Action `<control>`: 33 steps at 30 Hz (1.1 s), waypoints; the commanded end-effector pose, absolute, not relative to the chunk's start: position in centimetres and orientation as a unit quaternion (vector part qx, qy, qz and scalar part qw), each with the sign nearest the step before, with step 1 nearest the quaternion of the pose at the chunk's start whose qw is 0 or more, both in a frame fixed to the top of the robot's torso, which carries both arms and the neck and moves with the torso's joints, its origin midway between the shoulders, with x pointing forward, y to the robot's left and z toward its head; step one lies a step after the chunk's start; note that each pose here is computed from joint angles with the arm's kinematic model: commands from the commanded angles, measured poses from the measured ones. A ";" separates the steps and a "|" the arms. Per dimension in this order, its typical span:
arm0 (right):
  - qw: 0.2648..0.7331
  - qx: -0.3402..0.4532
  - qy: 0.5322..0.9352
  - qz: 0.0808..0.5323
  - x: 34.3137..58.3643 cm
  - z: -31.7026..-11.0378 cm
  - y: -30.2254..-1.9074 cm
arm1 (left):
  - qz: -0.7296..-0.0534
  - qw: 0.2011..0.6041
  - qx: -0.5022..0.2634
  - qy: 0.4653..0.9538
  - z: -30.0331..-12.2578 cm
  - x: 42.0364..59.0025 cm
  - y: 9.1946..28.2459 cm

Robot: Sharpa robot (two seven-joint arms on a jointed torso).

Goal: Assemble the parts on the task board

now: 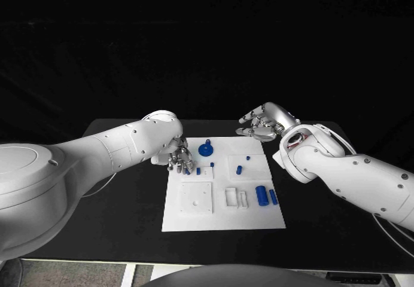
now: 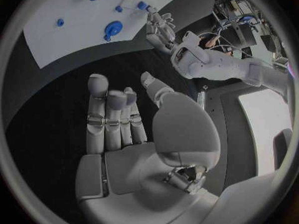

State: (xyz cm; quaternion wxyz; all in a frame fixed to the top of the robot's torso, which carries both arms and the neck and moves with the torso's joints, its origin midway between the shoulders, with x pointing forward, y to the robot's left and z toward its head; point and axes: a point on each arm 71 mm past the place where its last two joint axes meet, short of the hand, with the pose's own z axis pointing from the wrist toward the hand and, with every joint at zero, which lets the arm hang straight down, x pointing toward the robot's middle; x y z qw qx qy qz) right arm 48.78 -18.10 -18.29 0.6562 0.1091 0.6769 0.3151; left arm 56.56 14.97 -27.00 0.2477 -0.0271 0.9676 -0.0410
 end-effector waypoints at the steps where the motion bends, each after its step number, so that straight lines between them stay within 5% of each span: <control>1: 0.656 0.102 0.679 0.314 48.7 -18.3 -18.0 | -0.042 0.241 -0.023 0.969 -27.1 56.4 14.8; 33: 0.655 0.100 0.680 0.314 48.8 -18.3 -17.9 | -0.031 0.247 -0.024 0.968 -27.8 56.2 15.2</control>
